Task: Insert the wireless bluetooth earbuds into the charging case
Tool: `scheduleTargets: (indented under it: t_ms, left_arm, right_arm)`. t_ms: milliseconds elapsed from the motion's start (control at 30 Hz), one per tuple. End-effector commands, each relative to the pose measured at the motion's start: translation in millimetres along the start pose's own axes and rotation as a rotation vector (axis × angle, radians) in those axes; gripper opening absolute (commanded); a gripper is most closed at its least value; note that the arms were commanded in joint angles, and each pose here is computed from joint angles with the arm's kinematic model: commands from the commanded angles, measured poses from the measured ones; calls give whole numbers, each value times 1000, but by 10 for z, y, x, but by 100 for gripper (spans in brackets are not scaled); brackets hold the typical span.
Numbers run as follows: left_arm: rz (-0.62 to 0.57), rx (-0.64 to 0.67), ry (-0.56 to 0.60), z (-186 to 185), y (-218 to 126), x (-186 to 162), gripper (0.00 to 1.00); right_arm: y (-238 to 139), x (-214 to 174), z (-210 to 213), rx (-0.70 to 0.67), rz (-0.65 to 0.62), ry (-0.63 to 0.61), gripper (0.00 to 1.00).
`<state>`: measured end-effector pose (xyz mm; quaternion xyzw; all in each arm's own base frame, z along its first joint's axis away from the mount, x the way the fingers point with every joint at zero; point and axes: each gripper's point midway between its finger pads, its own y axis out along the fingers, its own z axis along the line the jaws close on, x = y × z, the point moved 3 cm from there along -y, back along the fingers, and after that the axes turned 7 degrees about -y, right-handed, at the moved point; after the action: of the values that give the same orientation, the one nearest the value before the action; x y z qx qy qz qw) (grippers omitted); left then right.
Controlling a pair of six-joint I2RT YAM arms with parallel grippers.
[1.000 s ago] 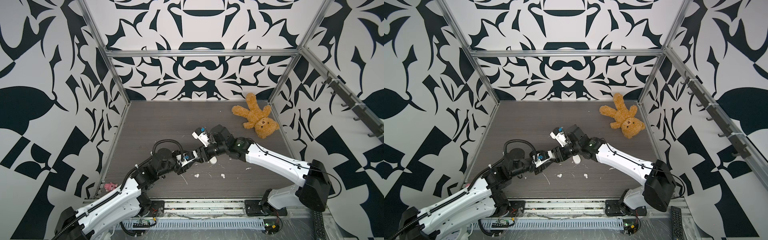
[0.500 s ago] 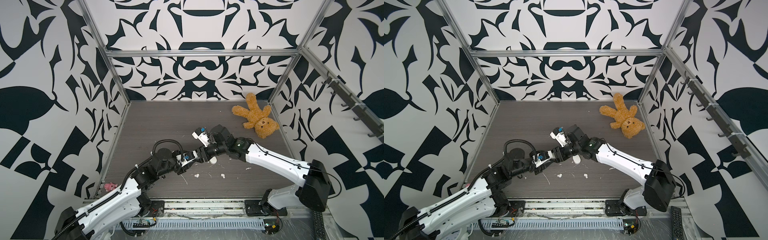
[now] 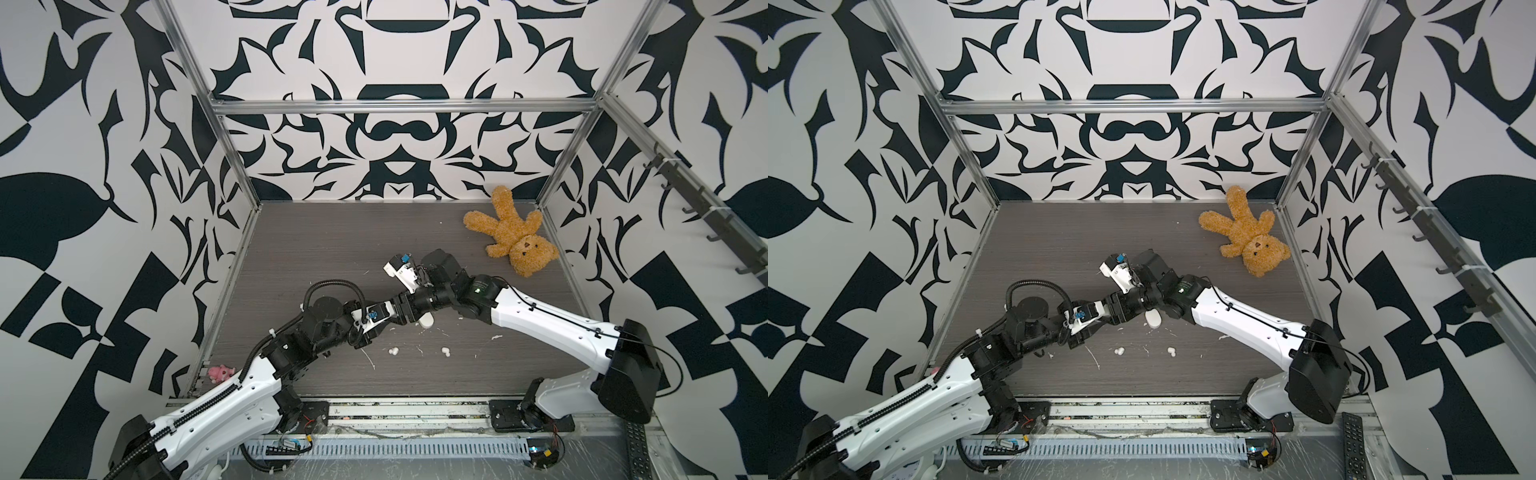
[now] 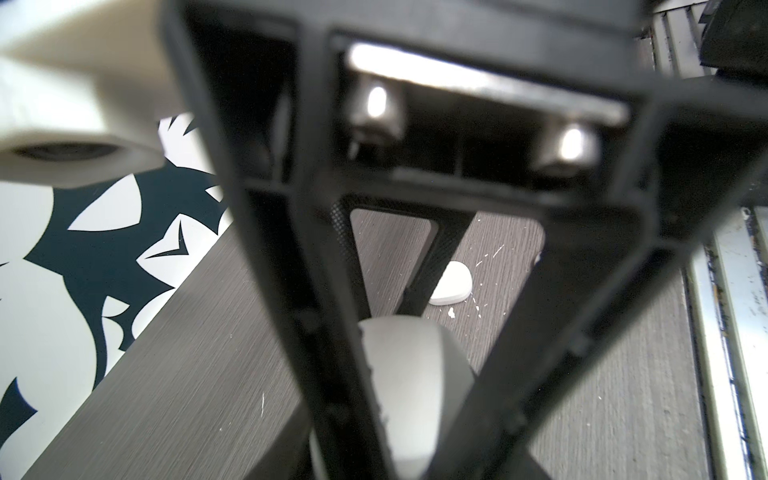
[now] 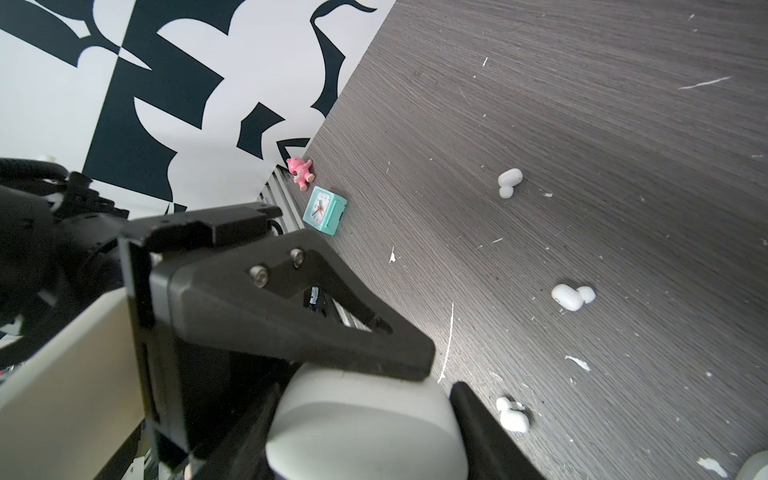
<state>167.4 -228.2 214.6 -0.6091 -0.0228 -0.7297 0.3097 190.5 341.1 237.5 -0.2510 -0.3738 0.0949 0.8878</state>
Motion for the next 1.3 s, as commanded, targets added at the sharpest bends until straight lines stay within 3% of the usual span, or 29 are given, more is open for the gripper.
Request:
scheduleTargets:
  t_ms: [0, 1000, 1267]
  left_arm:
    - [-25, 4, 37, -2, -34, 68, 0]
    - [-21, 6, 39, -1, -72, 75, 0]
    - [-29, -150, -212, -182, -193, 254, 0]
  right_arm:
    - [-115, 179, 154, 35, -87, -21, 38]
    - [-239, 195, 187, 6, -121, -52, 85]
    - [-625, 167, 367, -26, -171, -192, 98]
